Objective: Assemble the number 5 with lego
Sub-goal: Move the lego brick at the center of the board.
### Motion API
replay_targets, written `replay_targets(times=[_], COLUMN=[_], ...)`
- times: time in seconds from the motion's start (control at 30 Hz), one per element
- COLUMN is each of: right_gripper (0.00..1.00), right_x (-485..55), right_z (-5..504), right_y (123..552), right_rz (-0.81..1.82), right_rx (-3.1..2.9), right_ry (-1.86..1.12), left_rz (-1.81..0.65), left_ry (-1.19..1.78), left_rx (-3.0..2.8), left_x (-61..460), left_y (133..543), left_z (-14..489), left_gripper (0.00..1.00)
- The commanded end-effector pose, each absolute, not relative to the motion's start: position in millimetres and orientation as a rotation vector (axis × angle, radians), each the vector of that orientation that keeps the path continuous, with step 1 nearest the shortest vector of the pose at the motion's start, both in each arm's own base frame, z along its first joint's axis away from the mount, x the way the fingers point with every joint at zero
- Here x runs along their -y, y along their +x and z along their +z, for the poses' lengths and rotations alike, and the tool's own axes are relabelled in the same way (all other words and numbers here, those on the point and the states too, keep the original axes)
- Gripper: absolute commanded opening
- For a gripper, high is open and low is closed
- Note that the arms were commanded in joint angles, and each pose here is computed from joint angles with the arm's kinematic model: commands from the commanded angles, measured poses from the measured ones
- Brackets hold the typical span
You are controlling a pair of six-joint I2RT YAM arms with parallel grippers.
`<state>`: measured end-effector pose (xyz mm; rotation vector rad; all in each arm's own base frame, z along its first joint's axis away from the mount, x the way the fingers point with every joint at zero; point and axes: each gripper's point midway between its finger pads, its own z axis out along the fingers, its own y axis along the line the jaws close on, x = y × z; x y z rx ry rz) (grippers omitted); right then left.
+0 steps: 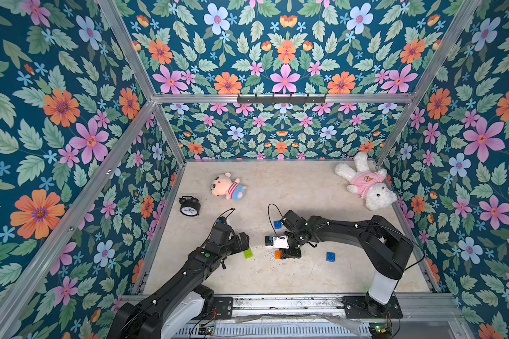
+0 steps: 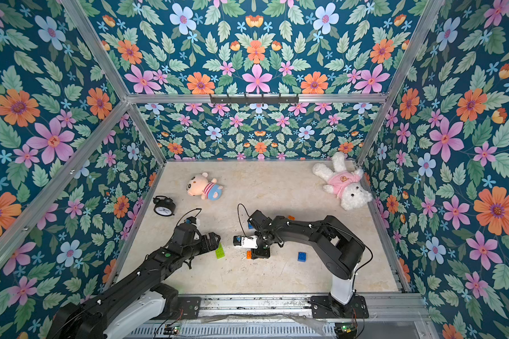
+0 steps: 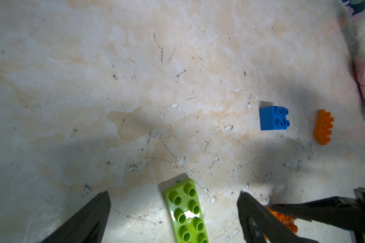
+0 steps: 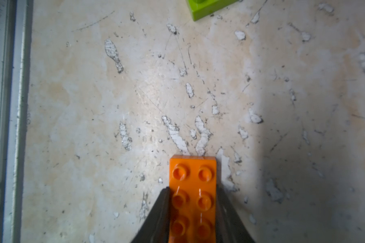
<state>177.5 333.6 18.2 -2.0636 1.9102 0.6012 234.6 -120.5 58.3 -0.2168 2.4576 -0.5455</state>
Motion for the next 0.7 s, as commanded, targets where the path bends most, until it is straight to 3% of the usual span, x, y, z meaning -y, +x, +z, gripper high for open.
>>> replay_targets(times=[0.0,0.1,0.4,0.5,0.6,0.67], right_gripper=[0.34,0.47,0.56,0.58,0.58,0.50], right_x=[-319,-324,-339,-341,-311,-276], right_z=[9,15,60,103,147,154], right_y=[164,168,187,224,273,286], right_rz=[0.611,0.610,0.590,0.502,0.425,0.434], right_rx=[-1.963,-1.966,-1.911,-1.951,-2.101,-2.230], right_ry=[-2.114,-2.068,-1.873,-1.464,-0.821,-0.443], left_rz=[-0.552,-0.563,-0.623,-0.680,-0.738,-0.764], left_ry=[-0.197,-0.188,-0.148,-0.124,-0.097,-0.082], left_rx=[-2.444,-2.438,-2.429,-2.405,-2.381,-2.376], left_x=[122,123,134,142,152,157], left_y=[236,236,239,241,243,244], left_z=[62,65,75,83,91,94], left_gripper=[0.99,0.99,0.99,0.99,0.99,0.99])
